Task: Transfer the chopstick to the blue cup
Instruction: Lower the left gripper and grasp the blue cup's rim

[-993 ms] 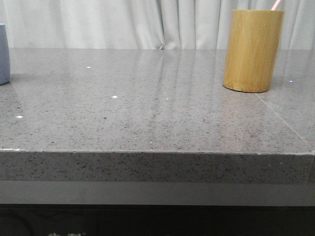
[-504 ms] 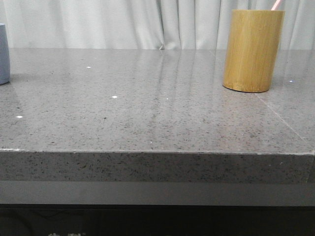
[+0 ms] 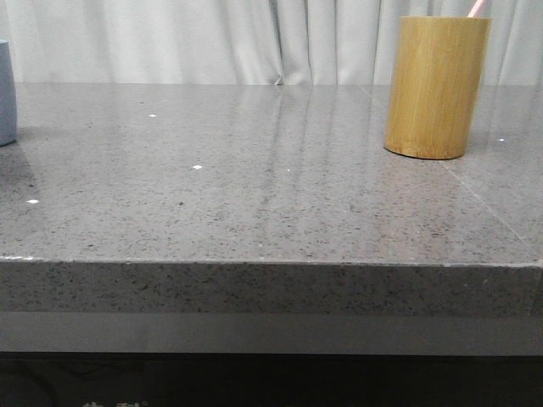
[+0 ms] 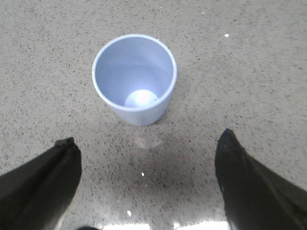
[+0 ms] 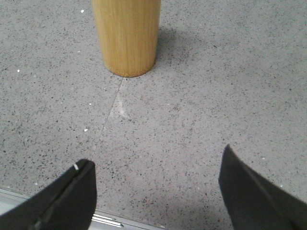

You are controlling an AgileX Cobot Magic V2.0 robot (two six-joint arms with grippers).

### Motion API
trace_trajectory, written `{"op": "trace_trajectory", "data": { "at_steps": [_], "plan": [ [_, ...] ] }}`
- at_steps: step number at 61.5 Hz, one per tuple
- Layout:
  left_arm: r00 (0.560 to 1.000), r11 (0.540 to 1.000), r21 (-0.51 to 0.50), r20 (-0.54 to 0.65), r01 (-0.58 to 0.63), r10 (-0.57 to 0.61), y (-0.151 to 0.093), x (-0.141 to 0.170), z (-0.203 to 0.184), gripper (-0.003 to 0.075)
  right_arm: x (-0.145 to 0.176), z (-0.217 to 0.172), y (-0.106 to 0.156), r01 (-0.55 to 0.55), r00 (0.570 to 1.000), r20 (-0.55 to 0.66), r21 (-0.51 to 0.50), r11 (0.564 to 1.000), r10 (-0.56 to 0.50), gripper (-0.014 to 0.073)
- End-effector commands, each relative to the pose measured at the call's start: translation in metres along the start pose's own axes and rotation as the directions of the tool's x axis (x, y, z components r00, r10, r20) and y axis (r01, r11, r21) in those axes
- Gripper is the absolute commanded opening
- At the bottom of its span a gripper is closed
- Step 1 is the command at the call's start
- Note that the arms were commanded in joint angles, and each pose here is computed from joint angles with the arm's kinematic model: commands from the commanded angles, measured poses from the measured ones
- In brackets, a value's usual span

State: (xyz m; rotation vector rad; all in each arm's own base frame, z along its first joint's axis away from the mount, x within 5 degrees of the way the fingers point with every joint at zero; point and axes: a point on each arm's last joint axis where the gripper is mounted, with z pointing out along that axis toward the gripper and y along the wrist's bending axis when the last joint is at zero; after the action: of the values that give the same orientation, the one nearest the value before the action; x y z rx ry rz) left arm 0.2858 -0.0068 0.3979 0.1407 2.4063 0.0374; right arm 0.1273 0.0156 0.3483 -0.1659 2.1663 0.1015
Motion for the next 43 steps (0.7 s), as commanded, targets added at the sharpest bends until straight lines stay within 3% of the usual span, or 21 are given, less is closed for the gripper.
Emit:
{"op": "trace_trajectory", "data": {
  "at_steps": [1,18,28,43],
  "plan": [
    [0.998,1.000,-0.025,0.057,0.006,-0.005,0.003,-0.025,-0.007,0.0568,-0.015,-0.005,-0.001,0.006,0.995,0.095,0.007,1.000,-0.007,0.0549],
    [0.995,0.997,-0.060,-0.087,0.051,-0.056,0.026,-0.056,0.041,0.0568,-0.015,-0.005,0.000,0.005,0.995,0.095,0.006,1.000,-0.006,0.0549],
    [0.988,0.994,-0.067,-0.123,0.085,-0.093,0.040,-0.063,0.066,0.0568,-0.015,-0.005,0.000,0.005,0.995,0.095,0.006,1.000,-0.006,0.0549],
    [0.986,0.995,-0.060,-0.140,0.085,-0.093,0.042,-0.066,0.098,0.0553,-0.015,-0.005,0.000,0.005,0.995,0.095,0.006,1.000,-0.006,0.0549]
  ]
}}
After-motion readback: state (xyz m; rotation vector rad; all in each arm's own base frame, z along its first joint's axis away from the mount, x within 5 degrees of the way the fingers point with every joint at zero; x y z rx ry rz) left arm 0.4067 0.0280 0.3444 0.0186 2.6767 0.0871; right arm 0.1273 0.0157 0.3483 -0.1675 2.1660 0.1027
